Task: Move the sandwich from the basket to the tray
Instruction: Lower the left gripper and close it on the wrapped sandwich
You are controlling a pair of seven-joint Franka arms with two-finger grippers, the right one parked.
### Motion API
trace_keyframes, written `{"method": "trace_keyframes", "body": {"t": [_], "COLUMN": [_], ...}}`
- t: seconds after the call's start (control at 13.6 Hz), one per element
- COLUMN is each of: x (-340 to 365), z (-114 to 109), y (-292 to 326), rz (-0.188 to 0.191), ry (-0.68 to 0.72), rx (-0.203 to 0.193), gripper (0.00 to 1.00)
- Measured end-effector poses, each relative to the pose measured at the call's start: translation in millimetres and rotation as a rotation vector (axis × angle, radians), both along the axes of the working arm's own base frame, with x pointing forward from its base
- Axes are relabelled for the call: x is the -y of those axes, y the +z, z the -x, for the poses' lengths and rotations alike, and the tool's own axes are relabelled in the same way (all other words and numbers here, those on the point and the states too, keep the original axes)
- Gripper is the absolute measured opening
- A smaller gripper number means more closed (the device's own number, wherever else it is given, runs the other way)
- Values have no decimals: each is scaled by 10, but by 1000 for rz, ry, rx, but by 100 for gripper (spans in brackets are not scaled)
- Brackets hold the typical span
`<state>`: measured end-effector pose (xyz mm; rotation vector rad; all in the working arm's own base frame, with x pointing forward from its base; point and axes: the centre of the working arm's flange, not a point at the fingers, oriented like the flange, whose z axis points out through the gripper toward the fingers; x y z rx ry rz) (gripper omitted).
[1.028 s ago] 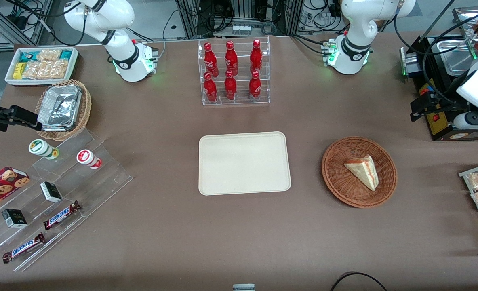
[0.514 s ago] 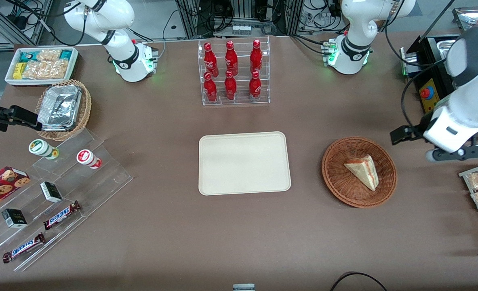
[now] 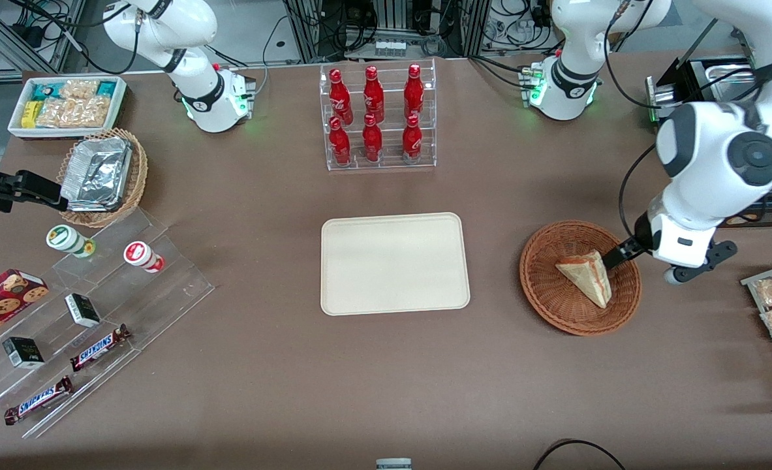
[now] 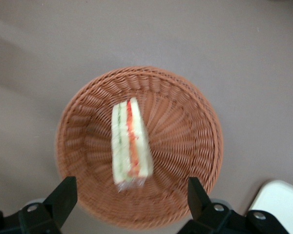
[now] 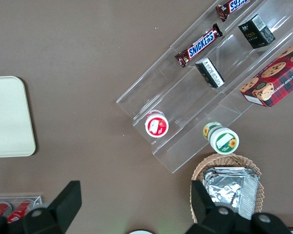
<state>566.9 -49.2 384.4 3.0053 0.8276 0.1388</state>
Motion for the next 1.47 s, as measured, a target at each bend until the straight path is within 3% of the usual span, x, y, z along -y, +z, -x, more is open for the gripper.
{"method": "trace_keyframes", "body": {"t": [0.15, 0.51, 1.32, 1.39, 1.47], "x": [1, -70, -64, -56, -41], "z": [167, 355, 369, 365, 352], "y": [-355, -688, -1453, -1468, -1460], "rz": [10, 9, 18, 20, 22], "ry": [47, 87, 125, 138, 152], "rx": [32, -8, -32, -32, -28], "gripper": [100, 100, 100, 92, 92]}}
